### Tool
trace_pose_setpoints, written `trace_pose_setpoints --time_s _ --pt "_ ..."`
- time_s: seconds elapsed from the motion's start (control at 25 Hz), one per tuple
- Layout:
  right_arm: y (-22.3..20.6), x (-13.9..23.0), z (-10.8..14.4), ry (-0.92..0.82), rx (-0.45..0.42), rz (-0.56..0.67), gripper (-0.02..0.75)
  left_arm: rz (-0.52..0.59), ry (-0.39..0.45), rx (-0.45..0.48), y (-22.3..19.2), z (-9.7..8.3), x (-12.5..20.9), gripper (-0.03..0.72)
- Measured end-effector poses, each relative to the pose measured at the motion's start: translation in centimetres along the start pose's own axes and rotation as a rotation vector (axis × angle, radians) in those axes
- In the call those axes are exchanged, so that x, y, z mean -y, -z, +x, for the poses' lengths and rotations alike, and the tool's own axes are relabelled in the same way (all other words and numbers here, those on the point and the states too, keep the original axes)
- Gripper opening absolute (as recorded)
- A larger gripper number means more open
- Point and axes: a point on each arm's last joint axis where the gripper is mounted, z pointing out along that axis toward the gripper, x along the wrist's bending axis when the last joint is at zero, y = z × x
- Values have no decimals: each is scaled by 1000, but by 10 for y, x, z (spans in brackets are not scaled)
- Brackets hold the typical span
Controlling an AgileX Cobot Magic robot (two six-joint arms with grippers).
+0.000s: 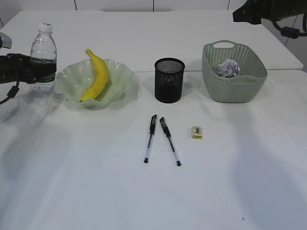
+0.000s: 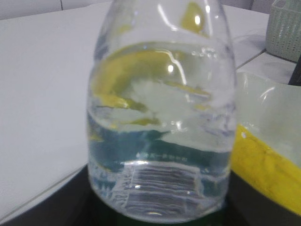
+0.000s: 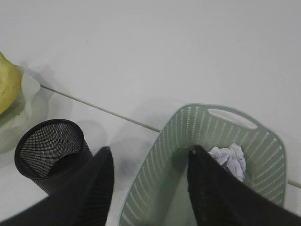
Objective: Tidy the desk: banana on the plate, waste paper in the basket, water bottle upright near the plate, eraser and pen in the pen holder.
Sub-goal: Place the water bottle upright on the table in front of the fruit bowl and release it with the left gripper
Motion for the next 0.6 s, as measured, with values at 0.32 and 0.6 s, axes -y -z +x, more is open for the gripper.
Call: trace_pose_setpoints --time_s 0.32,0.6 --pt "0 0 0 0 0 0 385 -58 -1 88 1 -8 -5 375" --pt "0 0 0 0 0 0 385 -59 0 80 8 -3 -4 375"
